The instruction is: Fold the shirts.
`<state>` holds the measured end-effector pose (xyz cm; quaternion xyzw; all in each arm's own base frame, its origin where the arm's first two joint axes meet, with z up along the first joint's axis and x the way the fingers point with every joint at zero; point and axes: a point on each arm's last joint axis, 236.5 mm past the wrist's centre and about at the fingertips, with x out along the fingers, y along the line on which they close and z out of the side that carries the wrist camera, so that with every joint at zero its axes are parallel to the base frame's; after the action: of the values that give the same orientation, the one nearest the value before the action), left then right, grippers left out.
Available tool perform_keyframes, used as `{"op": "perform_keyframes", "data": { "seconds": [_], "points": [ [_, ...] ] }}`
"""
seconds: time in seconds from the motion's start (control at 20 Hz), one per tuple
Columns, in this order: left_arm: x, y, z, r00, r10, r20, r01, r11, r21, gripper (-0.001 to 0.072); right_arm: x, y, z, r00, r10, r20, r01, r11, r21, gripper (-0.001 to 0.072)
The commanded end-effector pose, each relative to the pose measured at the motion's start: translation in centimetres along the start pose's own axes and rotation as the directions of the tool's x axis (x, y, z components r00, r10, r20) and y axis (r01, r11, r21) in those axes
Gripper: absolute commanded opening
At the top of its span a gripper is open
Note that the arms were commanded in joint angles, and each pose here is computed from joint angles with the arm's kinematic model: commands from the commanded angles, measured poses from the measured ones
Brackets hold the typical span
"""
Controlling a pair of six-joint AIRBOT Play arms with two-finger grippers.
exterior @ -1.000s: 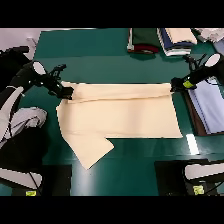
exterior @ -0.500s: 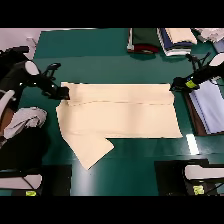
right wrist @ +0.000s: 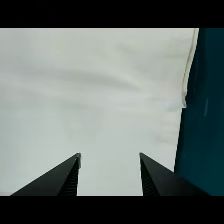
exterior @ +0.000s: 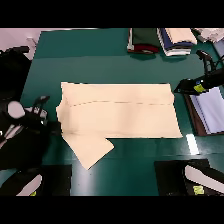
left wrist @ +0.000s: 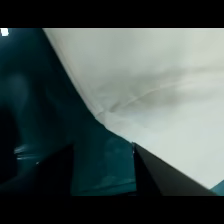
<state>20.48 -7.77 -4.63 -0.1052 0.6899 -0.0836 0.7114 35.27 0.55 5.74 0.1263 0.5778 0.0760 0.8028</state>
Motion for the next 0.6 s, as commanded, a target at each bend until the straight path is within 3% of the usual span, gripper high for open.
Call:
{"op": "perform_keyframes", "data": {
  "seconds": [0.0,0.2,0.5,0.55],
  "points": [
    [3.1,-1.8,-3.3,0.992,-0.127,-0.022,0.124,0.986,-0.108,0.0427,-0.5,0.4,-0.7,1.0,0.003,0.008,-0.003,1.0,-0.003,0.0433],
    [4.8,-3.4,-2.9,0.974,-0.225,0.038,0.228,0.956,-0.182,0.0427,-0.5,0.4,-1.0,1.0,0.006,-0.005,-0.006,1.0,-0.002,0.0433],
    [4.8,-7.3,-1.7,0.935,-0.336,0.115,0.35,0.925,-0.144,0.0416,-0.6,1.5,-1.5,0.998,0.057,-0.022,-0.056,0.998,0.013,0.0433],
    [4.5,-7.6,-1.9,0.935,-0.342,0.099,0.352,0.928,-0.119,0.0126,-0.6,1.3,-2.1,0.997,0.053,-0.051,-0.052,0.999,0.004,0.0432]
  ]
}}
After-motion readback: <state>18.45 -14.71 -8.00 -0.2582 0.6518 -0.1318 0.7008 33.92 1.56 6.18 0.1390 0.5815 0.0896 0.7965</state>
